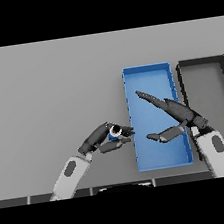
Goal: Pick up the blue pipe and place it into the blue bin.
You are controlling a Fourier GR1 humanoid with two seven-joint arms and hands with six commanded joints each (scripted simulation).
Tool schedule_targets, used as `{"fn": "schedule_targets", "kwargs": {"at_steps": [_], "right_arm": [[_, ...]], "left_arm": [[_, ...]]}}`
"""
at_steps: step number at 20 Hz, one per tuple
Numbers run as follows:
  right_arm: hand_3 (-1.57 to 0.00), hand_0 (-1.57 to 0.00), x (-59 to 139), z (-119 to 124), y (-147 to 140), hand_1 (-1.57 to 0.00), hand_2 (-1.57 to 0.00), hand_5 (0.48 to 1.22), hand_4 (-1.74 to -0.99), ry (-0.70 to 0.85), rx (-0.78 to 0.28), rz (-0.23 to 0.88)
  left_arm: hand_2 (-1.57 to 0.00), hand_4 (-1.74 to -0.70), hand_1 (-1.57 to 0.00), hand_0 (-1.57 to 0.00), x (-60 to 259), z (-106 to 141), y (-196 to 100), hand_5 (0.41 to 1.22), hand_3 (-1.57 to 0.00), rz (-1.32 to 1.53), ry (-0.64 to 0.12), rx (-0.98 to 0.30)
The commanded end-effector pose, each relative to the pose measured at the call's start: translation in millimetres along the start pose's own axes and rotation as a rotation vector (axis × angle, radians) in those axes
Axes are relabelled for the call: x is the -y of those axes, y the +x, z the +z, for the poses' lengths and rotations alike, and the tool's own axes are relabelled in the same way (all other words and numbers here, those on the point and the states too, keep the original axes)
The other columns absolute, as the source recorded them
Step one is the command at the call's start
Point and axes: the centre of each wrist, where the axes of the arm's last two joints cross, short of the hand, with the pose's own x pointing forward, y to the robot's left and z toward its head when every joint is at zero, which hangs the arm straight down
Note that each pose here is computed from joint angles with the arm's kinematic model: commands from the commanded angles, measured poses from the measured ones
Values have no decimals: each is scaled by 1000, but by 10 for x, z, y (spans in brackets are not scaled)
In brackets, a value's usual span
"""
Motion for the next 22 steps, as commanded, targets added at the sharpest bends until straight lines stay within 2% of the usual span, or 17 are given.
{"fn": "schedule_targets", "kwargs": {"at_steps": [1, 3, 5, 8, 14, 18, 20, 21, 22], "right_arm": [[1, 1, 17, -33, 67, -1, -2, 531, -1230, 28, 19, 9], [1, 1, -2, -120, 142, 0, -1, 523, -1256, 84, 18, 14], [1, 1, -60, -251, 207, 0, 0, 524, -1242, 135, 12, 6], [1, 1, -151, -333, 227, 1, 0, 528, -1227, 221, 2, -41], [1, 1, -313, -701, 249, 1, 1, 514, -1192, 349, 4, -22], [1, 1, -407, -932, 275, -9, -20, 511, -1214, 408, 12, -26], [-49, -24, -444, -1028, 265, -108, -130, 517, -1222, 437, -4, -33], [-143, -166, -444, -1096, 258, -241, -249, 519, -1255, 442, -13, -35], [-307, -398, -434, -1118, 251, -437, -428, 520, -1303, 446, -14, -27]], "left_arm": [[-1571, -1474, -1571, -1571, 27, -7, 4, 1221, -1571, -4, -10, 6], [-1571, -1474, -1571, -1571, 38, -42, 14, 1221, -1571, -7, -18, 4], [-1571, -1475, -1571, -1571, 52, -95, 7, 1221, -1571, -6, -13, -21], [-1571, -1475, -1571, -1571, 7, -38, 2, 1221, -1571, 0, -11, 3], [-1571, -1476, -1571, -1571, 33, -95, -17, 1221, -1571, 22, -50, -2], [-1571, -1454, -1571, -1571, 29, -92, -10, 1221, -1571, 45, -63, 21], [-1571, -1460, -1571, -1571, 3, -38, -23, 1221, -1571, 52, -62, 25], [-1571, -1515, -1571, -1571, -14, -59, -7, 1221, -1571, 41, -51, -5], [-1541, -1560, -1571, -1571, 2, -71, -13, 1221, -1304, 48, -52, -25]]}}
